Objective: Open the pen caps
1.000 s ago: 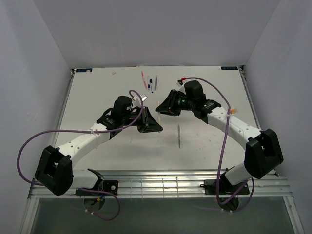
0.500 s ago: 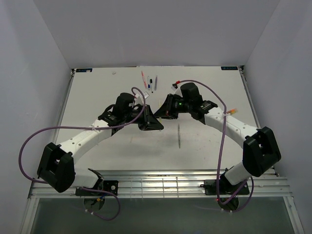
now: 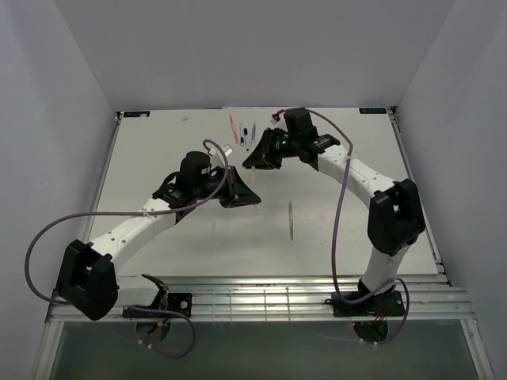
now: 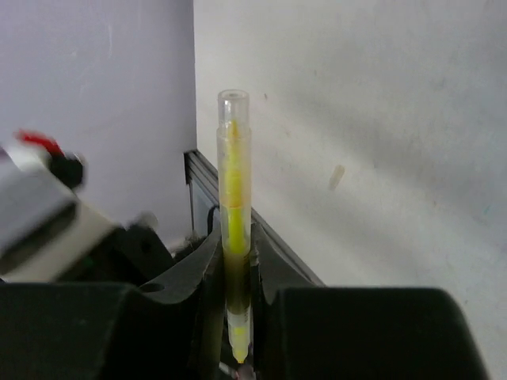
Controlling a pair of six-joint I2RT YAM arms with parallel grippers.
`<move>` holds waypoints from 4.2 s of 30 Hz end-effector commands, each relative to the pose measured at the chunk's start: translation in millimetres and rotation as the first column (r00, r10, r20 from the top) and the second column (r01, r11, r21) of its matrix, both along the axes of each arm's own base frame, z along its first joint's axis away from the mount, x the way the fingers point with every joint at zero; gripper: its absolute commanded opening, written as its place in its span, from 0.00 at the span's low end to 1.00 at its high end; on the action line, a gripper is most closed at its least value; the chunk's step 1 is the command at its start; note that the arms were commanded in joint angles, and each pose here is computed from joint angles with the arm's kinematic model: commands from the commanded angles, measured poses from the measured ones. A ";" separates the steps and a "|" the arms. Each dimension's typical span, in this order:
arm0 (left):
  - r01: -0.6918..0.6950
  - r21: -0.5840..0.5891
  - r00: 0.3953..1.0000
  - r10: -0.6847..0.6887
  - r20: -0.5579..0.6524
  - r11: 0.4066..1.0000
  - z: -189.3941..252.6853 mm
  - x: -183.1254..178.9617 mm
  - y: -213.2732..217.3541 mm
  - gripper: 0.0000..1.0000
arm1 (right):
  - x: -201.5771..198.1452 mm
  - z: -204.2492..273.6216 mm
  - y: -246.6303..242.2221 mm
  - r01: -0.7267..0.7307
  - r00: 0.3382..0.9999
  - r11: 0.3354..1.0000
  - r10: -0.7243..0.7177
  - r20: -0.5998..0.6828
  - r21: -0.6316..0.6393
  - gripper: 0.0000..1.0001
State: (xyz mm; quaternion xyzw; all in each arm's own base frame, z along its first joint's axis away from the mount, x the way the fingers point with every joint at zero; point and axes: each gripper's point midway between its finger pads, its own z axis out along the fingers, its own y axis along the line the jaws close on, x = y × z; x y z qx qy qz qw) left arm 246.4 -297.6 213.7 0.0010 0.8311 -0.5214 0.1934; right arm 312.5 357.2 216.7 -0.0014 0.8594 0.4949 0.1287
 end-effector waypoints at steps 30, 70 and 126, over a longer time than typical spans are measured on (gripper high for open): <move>-0.317 0.878 0.925 0.320 0.204 0.359 -142.1 -6.4 199.4 0.00 | -35.3 -116.2 -167.5 0.089 0.995 0.791 -0.051 0.080 -0.605 0.08; -0.167 0.860 0.968 0.244 0.052 0.481 -203.7 -4.8 161.8 0.18 | -33.3 -163.4 -176.7 0.037 0.997 0.808 -0.073 -0.037 -0.588 0.08; -0.143 0.853 0.945 0.326 -0.033 0.502 -188.8 -20.4 157.8 0.51 | -44.8 -218.9 -200.0 -0.052 0.987 0.648 -0.085 -0.140 -0.760 0.31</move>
